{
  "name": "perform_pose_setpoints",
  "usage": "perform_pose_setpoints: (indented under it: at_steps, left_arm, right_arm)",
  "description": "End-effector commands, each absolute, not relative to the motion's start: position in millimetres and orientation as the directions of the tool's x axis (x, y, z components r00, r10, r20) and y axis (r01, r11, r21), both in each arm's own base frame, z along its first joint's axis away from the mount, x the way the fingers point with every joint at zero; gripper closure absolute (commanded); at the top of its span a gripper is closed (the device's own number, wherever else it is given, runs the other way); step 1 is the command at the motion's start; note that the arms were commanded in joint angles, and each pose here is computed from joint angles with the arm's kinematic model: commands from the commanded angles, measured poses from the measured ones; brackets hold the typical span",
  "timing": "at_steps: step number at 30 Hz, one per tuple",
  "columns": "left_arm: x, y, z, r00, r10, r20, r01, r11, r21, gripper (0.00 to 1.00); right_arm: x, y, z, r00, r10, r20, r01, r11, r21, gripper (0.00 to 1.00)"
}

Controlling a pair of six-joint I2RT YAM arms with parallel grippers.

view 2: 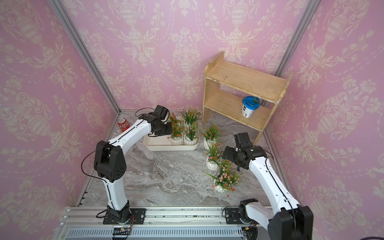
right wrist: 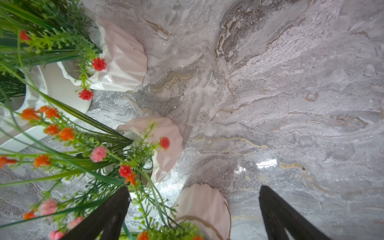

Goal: Put the potted gypsophila into the storage box
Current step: Place the baby's breath potted plant at the storage box.

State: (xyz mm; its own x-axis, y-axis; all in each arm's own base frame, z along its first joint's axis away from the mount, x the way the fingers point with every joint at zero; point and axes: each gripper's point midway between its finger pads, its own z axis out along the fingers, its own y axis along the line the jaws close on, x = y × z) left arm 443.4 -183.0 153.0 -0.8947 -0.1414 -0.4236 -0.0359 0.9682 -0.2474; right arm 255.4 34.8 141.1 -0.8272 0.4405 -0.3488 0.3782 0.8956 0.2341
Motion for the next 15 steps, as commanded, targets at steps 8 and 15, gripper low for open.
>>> perform_pose_setpoints:
  at_steps: [8, 15]
  left_arm:
    - [409.2, -151.4, 204.0, -0.845, -0.148, -0.514, -0.047, 0.978, -0.204, 0.23]
    - [377.2, -135.0, 223.6, -0.822, -0.163, -0.546, -0.054, 0.976, -0.210, 0.01]
  right_arm:
    - [250.3, 7.0, 170.2, -0.801, 0.473, -0.368, 0.426, 0.881, 0.205, 0.00]
    - [254.0, -9.9, 169.4, -0.834, 0.483, -0.266, 0.442, 0.874, 0.202, 0.01]
